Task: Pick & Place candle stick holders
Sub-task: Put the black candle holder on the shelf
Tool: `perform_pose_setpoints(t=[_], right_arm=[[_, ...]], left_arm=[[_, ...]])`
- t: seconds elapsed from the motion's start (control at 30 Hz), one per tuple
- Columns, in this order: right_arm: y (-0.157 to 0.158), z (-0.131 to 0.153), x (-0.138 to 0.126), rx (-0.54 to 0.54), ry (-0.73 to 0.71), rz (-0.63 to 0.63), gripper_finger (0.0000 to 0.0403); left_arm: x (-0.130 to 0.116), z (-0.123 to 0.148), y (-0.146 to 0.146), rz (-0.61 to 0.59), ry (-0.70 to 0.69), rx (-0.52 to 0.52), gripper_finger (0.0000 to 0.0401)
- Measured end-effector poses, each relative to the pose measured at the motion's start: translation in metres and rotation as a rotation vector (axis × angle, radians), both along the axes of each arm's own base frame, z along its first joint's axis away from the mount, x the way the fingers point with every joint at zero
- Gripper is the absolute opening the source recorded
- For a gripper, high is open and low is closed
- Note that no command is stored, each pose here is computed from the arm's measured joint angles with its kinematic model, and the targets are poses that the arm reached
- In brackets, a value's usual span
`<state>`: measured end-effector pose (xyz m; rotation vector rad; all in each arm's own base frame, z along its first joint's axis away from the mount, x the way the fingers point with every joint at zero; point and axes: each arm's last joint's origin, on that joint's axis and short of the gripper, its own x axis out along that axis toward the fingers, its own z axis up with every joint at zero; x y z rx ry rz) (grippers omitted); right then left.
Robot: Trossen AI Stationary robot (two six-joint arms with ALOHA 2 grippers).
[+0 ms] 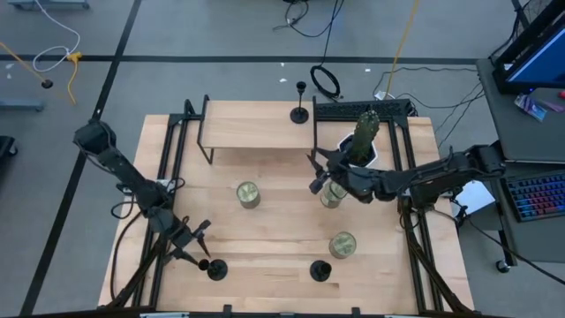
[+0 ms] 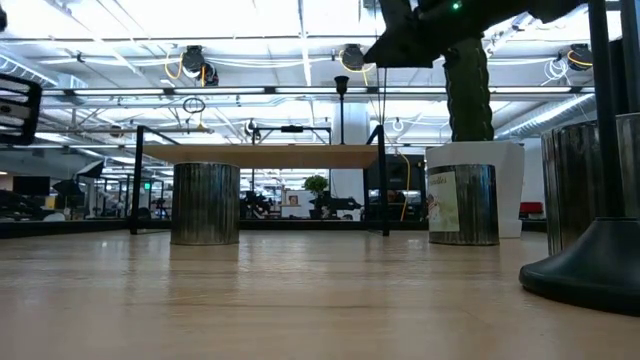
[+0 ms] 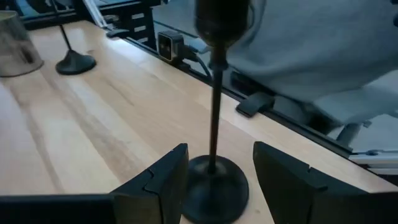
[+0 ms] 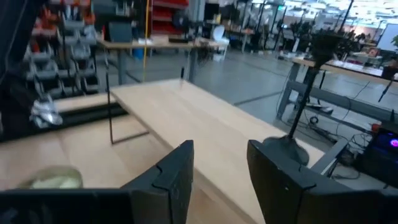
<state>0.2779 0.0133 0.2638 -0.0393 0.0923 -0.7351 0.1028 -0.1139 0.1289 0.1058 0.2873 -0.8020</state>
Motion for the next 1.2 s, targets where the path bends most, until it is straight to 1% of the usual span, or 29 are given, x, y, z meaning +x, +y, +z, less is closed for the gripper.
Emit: perform_pose_setpoints(t=[0.13,0.27,0.37,0.6,0.67,0.73,0.87,0.9,0.93,0.97,1.07,1.13,1.2], right_arm=[[-0.001,0.001,-0.006,0.008,-0.058,0.0,0.0142],[-0.001,-0.002,-0.009,0.008,-0.057,0.002,0.0142],[-0.001,-0.004,-0.01,0.007,-0.05,0.002,0.0141],[-0.001,-0.005,-0.01,0.007,-0.051,0.002,0.0141],[-0.001,-0.004,-0.01,0.007,-0.051,0.002,0.0141],[-0.001,-0.004,-0.01,0.007,-0.051,0.002,0.0141],[-0.001,-0.005,-0.01,0.007,-0.051,0.002,0.0141],[-0.001,-0.005,-0.01,0.007,-0.051,0.002,0.0141],[-0.001,-0.004,-0.01,0.007,-0.051,0.002,0.0141],[-0.001,-0.004,-0.01,0.007,-0.051,0.002,0.0141],[-0.001,-0.005,-0.009,0.007,-0.049,0.002,0.0141],[-0.001,-0.005,-0.009,0.007,-0.047,0.002,0.0141],[-0.001,-0.005,-0.009,0.012,-0.053,0.002,0.0141]], left_arm=[[0.005,0.002,-0.005,0.04,-0.077,-0.025,0.0188],[0.009,0.0,-0.009,0.062,-0.076,-0.043,0.0188],[0.014,-0.001,-0.016,0.049,-0.052,-0.026,0.0188],[0.027,-0.001,-0.031,0.021,-0.079,0.049,0.0185],[0.027,-0.004,-0.031,0.02,-0.067,0.064,0.017],[0.026,-0.006,-0.03,0.023,-0.052,0.078,0.0142],[0.027,-0.004,-0.03,0.029,-0.078,0.083,0.0059],[0.028,-0.003,-0.03,0.032,-0.089,0.076,0.0035],[0.029,-0.001,-0.03,0.042,-0.099,0.063,0.0021],[0.031,0.001,-0.029,0.06,-0.105,0.033,0.0016],[0.043,0.015,-0.029,0.154,-0.164,-0.032,0.0023],[0.055,0.025,-0.03,0.166,-0.226,-0.011,0.0021],[0.067,0.035,-0.03,0.182,-0.284,0.044,0.0015]])
